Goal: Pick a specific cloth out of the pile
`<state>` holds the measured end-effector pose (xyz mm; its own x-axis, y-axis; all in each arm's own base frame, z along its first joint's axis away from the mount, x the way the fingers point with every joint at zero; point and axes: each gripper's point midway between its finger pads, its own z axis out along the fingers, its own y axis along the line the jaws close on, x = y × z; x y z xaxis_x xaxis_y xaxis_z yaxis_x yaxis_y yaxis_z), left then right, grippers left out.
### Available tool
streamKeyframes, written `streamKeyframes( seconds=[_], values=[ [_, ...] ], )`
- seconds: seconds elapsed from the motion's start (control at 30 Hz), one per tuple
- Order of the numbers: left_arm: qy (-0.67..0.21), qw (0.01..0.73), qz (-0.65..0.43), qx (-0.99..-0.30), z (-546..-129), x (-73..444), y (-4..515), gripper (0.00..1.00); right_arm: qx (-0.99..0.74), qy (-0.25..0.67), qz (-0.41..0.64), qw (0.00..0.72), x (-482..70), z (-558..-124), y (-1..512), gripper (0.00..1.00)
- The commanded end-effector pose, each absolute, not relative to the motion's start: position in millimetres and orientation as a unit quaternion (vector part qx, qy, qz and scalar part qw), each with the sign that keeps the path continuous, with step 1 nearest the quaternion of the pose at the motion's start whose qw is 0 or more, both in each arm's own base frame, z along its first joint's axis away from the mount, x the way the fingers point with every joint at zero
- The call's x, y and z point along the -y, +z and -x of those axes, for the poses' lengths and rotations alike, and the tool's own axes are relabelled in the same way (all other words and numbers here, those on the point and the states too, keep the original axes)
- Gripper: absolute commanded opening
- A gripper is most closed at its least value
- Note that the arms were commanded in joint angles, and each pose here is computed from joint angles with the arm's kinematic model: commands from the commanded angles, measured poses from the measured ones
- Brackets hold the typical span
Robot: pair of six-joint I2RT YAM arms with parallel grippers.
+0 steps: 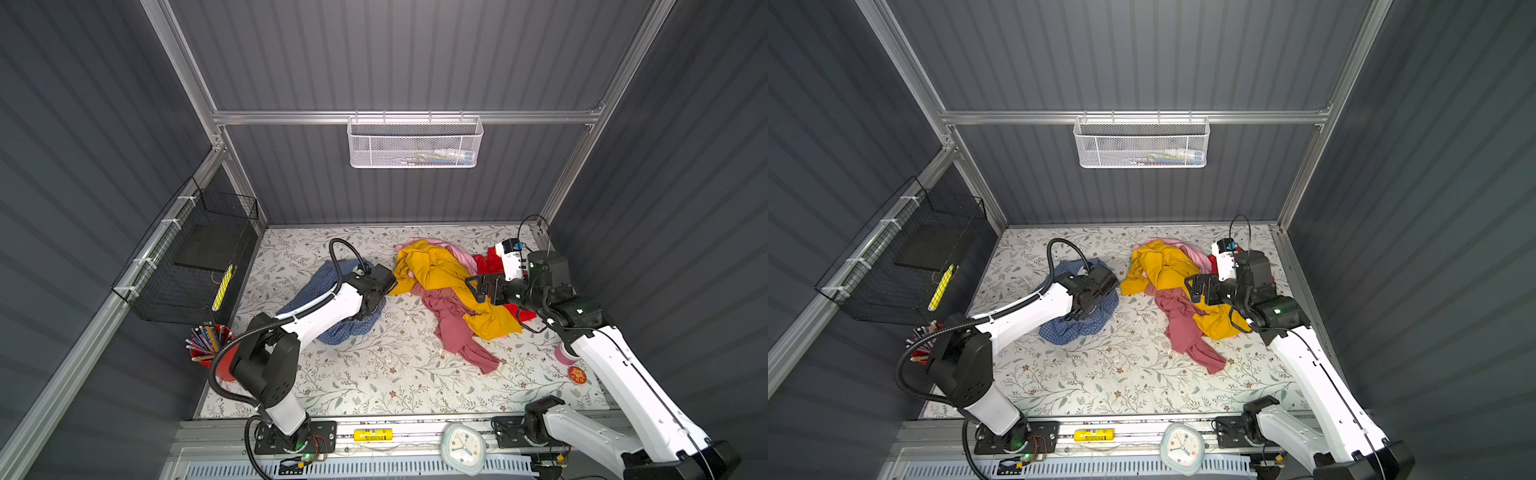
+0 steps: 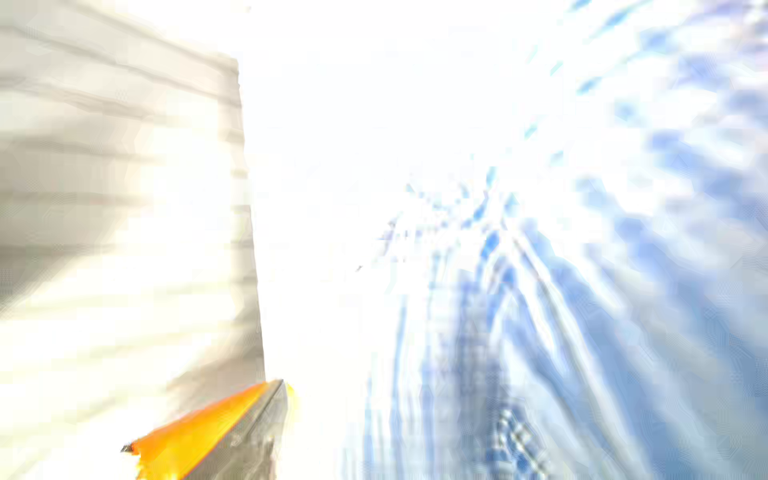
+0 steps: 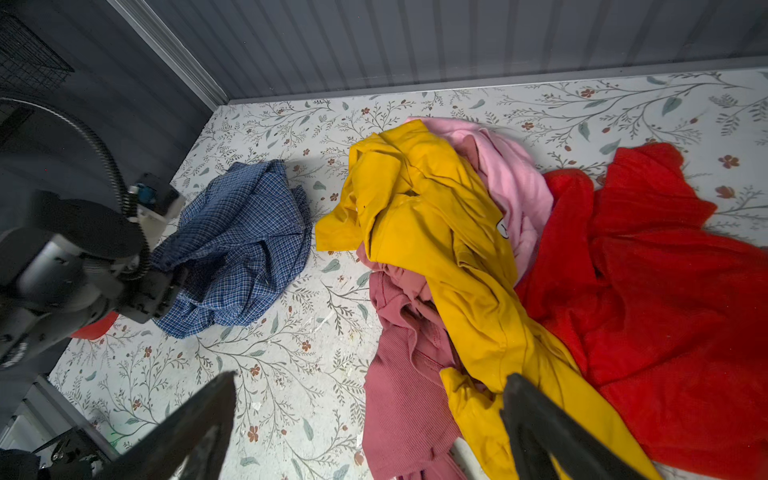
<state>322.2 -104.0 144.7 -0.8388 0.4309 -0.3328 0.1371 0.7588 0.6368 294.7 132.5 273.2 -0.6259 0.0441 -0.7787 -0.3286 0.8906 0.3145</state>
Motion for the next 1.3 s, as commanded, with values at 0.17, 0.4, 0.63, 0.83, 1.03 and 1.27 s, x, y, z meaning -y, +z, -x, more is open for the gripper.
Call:
streamKeyframes(
  seconds=[0.17,0.4,0.63,0.83,1.03,1.27],
  values=[
    [0.224,0.226,-0.212,-0.924,-294,116,172,0.77,-0.871,0.213,0.087,0.434,-126,-298,284,0.99],
    [0.206,0.207,-0.224,-0.93,-273,117,176,0.77,-0.874,0.207,0.079,0.433,-118,-300,282,0.99],
    [0.151,0.318,-0.205,-0.913,-296,138,213,1.0,-0.876,0.203,0.078,0.431,-115,-305,282,0.99],
    [0.066,0.296,-0.206,-0.93,-334,159,190,1.0,-0.88,0.194,0.084,0.425,-113,-301,279,0.99],
    [0.077,0.238,-0.21,-0.945,-357,153,137,1.0,-0.883,0.189,0.089,0.42,-112,-298,276,0.99],
    [0.074,0.147,-0.248,-0.955,-361,163,65,1.0,-0.888,0.178,0.091,0.414,-109,-296,269,0.99]
  ],
)
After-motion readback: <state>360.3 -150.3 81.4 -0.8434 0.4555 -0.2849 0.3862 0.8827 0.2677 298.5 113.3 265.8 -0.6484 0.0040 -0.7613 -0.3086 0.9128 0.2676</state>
